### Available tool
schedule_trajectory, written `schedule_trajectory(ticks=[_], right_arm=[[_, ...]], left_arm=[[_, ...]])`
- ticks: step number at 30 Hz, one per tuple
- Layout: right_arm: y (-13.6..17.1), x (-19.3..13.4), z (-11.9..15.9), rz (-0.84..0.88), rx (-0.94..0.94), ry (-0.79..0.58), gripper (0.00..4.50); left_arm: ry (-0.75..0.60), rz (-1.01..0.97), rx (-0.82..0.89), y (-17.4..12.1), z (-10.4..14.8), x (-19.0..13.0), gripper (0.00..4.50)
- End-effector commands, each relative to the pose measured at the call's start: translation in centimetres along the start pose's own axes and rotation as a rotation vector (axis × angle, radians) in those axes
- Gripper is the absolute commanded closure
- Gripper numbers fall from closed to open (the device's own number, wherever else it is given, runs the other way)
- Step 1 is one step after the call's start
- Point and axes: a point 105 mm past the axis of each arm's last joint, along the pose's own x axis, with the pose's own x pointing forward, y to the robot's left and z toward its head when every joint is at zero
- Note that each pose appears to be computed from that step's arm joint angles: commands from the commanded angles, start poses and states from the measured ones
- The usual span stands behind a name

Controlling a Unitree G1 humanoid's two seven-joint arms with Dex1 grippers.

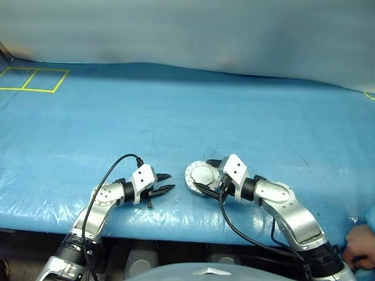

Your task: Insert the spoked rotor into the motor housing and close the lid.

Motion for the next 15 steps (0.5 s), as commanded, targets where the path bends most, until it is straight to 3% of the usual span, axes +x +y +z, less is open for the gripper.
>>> schedule_trajectory(ticks=[1,2,15], right_arm=[[-0.2,-0.2,-0.3,-0.011,0.005,0.009,1.24],[-0.2,-0.2,-0.3,-0.011,0.005,0.009,1.47],[-1.2,-0.4,1.8,-0.005,-0.013,-0.046,1.47]], left_arm=[[-0.019,0.006,0.023,0.1,0.7,0.0,2.9],[-0.019,0.007,0.023,0.1,0.7,0.0,2.9],[-0.021,0.007,0.016,0.0,0.6,0.1,2.9]])
